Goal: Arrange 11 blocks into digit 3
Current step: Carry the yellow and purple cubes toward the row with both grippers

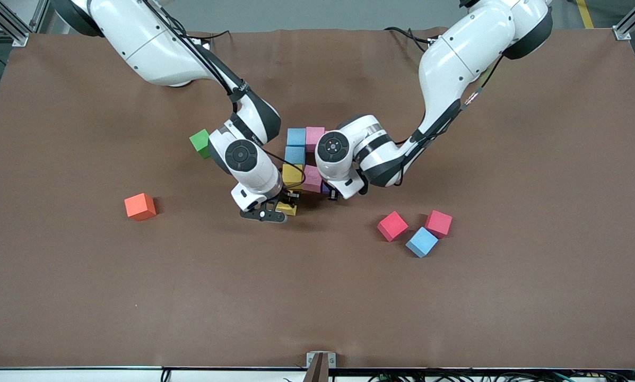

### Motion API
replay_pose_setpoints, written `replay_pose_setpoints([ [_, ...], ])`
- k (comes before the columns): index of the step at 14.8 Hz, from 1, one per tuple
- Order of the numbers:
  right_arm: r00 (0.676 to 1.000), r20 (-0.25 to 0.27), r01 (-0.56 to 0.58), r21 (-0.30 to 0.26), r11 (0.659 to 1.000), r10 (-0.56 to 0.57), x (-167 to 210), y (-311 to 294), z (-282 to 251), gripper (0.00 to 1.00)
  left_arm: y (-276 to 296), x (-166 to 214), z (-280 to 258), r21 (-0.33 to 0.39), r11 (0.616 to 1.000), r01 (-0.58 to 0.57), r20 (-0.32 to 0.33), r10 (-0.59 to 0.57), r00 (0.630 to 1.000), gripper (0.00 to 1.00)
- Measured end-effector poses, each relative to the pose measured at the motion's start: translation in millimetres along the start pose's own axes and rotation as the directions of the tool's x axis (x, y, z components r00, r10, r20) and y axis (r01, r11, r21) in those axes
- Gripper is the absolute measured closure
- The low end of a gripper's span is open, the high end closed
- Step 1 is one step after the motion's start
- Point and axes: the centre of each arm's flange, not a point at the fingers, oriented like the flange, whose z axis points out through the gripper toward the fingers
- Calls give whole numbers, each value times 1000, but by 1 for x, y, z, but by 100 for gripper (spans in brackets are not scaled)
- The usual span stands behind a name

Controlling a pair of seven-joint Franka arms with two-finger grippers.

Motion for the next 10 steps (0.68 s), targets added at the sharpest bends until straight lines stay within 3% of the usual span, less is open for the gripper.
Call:
replay_pose_setpoints([
  [10, 1000, -9, 25, 8, 1000, -25, -17, -2, 0, 48, -7, -3, 2, -11, 1000, 19, 2, -19, 1000, 41],
])
